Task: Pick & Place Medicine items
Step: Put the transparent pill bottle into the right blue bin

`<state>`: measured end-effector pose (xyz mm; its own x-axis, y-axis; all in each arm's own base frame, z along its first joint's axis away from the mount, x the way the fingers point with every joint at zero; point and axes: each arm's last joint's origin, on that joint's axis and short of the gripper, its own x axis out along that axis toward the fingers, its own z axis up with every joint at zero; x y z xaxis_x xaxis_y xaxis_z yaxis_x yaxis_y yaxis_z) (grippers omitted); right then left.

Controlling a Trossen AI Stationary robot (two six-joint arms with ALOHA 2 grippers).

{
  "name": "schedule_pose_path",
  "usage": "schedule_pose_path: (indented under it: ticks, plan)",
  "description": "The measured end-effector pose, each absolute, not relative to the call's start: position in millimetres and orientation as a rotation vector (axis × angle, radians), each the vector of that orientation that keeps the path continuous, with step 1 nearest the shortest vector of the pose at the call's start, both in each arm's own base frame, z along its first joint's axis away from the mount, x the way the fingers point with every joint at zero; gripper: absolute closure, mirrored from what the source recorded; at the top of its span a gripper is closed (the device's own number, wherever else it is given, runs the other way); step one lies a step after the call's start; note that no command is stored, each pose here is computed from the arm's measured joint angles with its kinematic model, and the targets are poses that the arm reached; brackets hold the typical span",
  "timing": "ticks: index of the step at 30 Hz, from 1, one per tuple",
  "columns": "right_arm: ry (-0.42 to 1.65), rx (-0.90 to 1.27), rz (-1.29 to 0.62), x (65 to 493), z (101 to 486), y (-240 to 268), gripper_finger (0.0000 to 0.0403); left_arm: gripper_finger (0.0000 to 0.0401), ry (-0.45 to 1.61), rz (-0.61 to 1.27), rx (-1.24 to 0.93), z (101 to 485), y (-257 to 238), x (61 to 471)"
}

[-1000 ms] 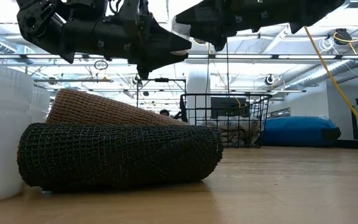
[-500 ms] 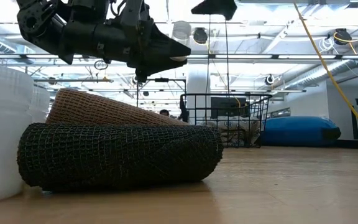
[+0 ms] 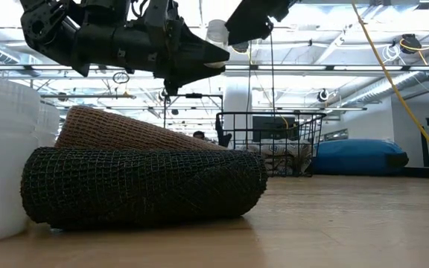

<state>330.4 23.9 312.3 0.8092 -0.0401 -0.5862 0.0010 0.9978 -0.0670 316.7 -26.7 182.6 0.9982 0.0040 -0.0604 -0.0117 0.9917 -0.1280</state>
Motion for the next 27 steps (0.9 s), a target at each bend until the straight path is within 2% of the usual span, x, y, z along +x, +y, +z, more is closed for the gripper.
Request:
schedule_pose_path:
  ticks: [9,15,21,27]
  plan:
    - [0.593,-0.023,-0.030,332,315,24,0.0147,0.0256,-0.092,-0.051,-0.101,197,-28,316]
    - [0.443,0.005,-0.025,339,311,26,0.0147,0.0256,-0.099,-0.049,-0.099,198,-28,316]
    - [0.335,0.013,-0.022,338,286,27,0.0152,0.0256,-0.094,-0.049,-0.097,198,-29,316]
    - [0.174,0.051,-0.019,329,262,27,0.0178,0.0256,-0.100,-0.051,-0.095,198,-28,316]
